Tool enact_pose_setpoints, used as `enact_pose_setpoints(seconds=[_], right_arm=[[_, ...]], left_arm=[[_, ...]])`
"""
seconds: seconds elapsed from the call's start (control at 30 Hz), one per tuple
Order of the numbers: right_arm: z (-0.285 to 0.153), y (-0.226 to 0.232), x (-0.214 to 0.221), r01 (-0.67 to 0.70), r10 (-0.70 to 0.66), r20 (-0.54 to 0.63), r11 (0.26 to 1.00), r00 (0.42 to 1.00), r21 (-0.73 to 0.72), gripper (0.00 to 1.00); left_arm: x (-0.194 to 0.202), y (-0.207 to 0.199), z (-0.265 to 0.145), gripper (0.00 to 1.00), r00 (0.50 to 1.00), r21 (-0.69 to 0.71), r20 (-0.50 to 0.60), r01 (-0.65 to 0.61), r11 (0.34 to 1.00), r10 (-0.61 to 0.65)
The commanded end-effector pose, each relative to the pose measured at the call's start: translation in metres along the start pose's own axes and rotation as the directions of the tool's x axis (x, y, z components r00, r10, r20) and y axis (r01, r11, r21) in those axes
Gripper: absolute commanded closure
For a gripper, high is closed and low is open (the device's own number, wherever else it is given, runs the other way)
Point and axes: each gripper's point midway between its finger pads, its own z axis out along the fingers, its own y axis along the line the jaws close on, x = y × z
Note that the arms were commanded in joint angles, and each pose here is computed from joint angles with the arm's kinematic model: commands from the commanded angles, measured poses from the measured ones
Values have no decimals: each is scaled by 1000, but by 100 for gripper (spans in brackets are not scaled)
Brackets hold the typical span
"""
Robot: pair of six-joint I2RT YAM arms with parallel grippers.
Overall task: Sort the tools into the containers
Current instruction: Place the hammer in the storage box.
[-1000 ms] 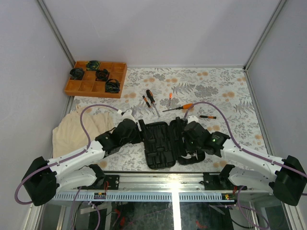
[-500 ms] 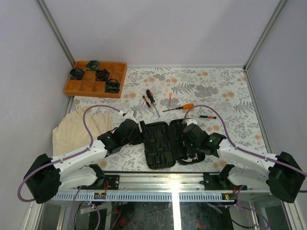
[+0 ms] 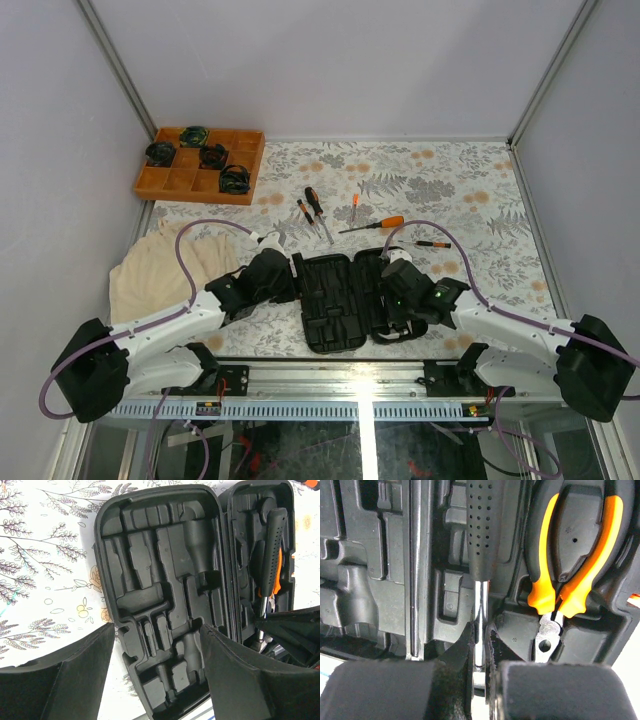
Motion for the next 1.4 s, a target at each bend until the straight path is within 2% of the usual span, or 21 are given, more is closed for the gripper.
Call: enact_pose_setpoints(seconds=[0.0, 0.1, 0.17, 0.23, 0.5, 0.9, 1.2, 1.37], right_arm=[[2, -6, 4, -28, 28, -16, 999, 999, 31, 96], [2, -8, 3, -30, 31, -18, 998, 999, 49, 88], [1, -10, 4, -29, 30, -22, 998, 999, 60, 78], [-1, -11, 3, -28, 30, -22, 997, 999, 67, 72], [-9, -11, -5, -34, 34, 4, 997, 999, 71, 63], [-27, -13, -27, -25, 17, 74, 995, 997, 101, 63], [-24, -9, -19, 9, -11, 16, 997, 1000, 81, 83], [-21, -11, -20, 17, -19, 17, 995, 1000, 99, 83]], left_arm=[[-7, -8, 2, 32, 1000, 34, 24, 1, 999, -2], [-7, -7, 2, 32, 1000, 31, 22, 0, 1000, -1], [-6, -7, 2, 32, 1000, 30, 22, 0, 1000, -1], [-6, -7, 2, 32, 1000, 29, 21, 1, 1000, -1], [-6, -7, 3, 32, 1000, 28, 20, 1, 1000, -2], [-2, -1, 6, 32, 1000, 14, 12, 1, 1000, -2], [7, 4, 10, 35, 1000, 6, -16, 3, 1000, -2], [12, 4, 13, 38, 999, 16, -35, 11, 1000, -10]])
